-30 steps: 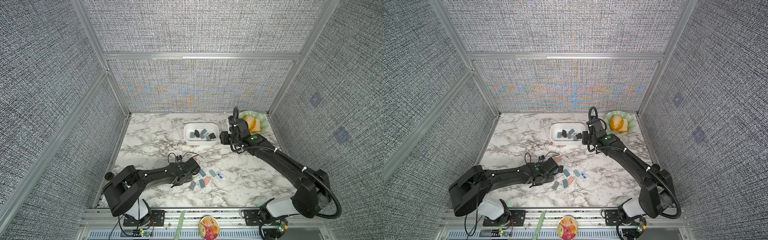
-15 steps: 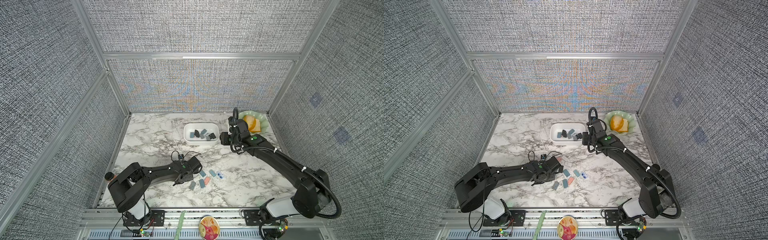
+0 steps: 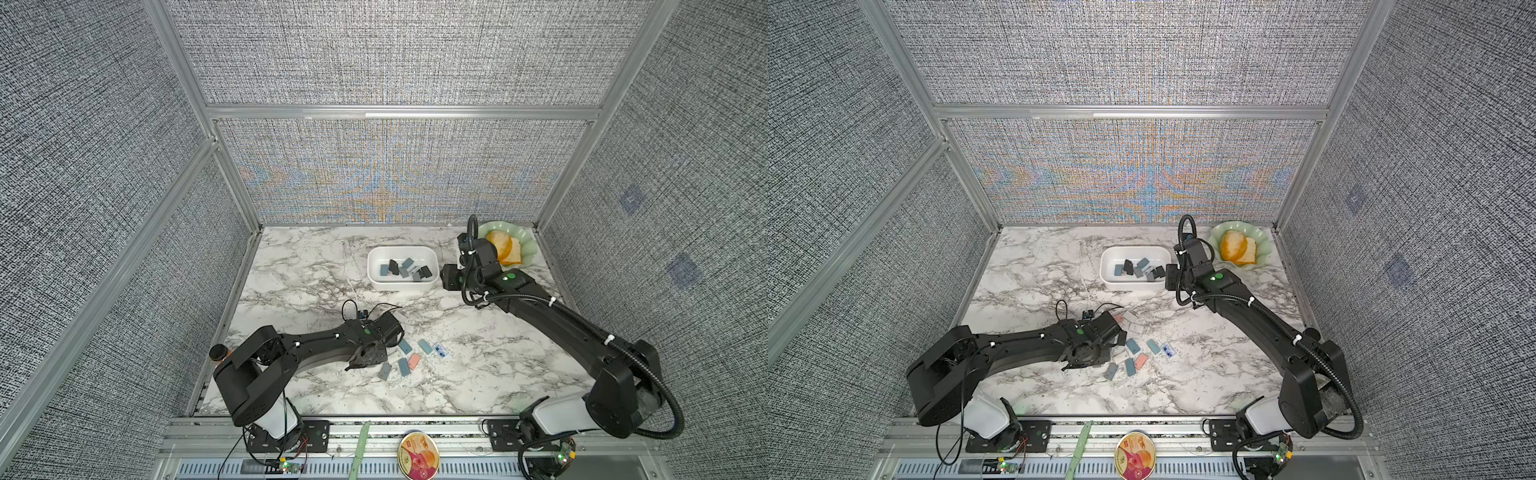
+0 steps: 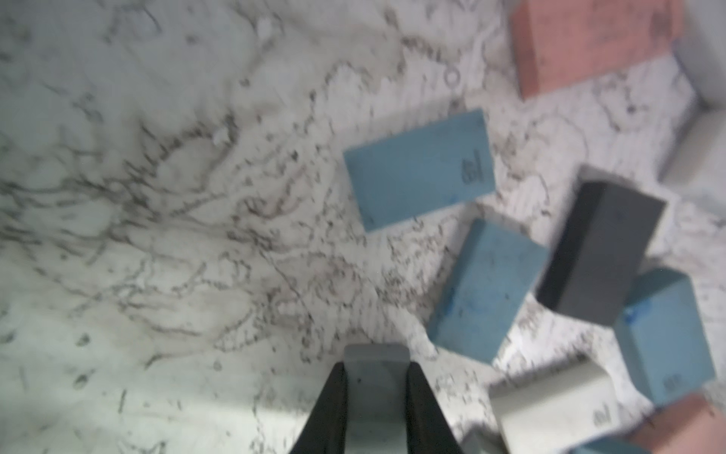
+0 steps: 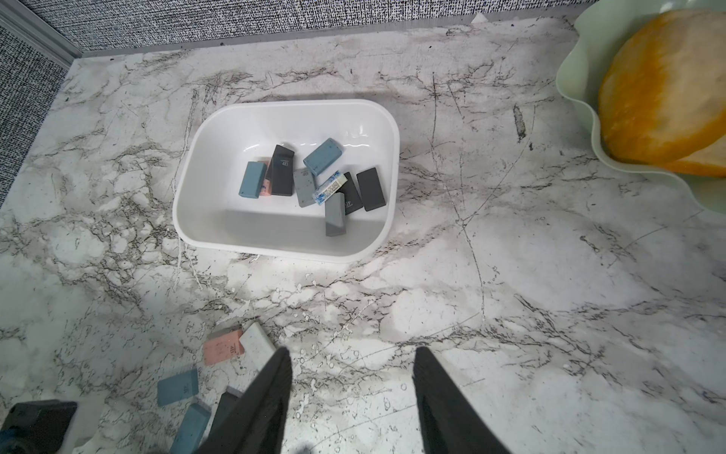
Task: Put the eraser in the storage box
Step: Pick up the eraser from the center of the board, then place the eraser in the storage box, then pick up the eraser from the center of the board.
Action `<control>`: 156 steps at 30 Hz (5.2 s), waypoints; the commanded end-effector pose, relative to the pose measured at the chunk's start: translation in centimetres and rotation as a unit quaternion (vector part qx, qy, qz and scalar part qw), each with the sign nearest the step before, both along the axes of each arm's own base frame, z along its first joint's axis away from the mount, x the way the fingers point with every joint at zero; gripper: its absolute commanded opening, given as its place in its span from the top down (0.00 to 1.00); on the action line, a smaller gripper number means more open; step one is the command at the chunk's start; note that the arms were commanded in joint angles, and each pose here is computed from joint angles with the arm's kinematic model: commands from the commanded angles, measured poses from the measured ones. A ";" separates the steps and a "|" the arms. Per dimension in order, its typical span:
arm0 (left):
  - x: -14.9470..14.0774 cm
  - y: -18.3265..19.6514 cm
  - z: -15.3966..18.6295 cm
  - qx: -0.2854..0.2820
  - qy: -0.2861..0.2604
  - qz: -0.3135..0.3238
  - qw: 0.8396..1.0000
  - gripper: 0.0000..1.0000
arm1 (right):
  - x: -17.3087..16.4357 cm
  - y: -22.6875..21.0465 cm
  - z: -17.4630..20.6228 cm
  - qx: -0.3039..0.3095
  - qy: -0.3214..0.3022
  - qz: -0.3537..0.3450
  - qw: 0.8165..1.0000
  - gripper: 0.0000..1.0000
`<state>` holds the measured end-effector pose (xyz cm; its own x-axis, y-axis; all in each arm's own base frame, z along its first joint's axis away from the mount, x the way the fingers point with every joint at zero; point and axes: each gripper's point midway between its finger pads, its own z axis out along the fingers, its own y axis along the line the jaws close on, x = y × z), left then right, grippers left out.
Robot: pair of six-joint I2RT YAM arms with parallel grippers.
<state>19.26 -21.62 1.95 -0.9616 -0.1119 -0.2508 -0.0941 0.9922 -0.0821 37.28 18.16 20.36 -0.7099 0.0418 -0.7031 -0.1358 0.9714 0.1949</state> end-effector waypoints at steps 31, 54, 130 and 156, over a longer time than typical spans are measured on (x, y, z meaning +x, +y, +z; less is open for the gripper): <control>20.5 -4.4 16.4 -0.012 -0.181 -0.074 0.981 0.73 | -2.0 -5.1 -1.3 -0.010 0.020 -0.060 0.998 0.46; 29.2 -6.2 5.3 -0.002 -0.107 -0.103 0.989 0.74 | -3.7 -7.1 -2.7 -0.015 0.050 -0.091 0.994 0.46; 15.7 -2.6 20.9 -0.162 -0.283 -0.062 0.944 0.54 | -15.9 1.5 -17.8 -0.113 0.234 0.140 0.955 0.31; 14.9 -0.1 21.4 -0.134 -0.301 -0.031 0.944 0.55 | -15.7 1.5 -18.7 -0.133 0.241 0.149 0.950 0.56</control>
<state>34.02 -22.06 23.14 -0.6745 -0.1925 -0.7127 0.1165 0.9256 -0.3602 22.24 19.52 1.82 -0.8928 -0.3546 -0.2778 -0.3774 0.9255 0.0317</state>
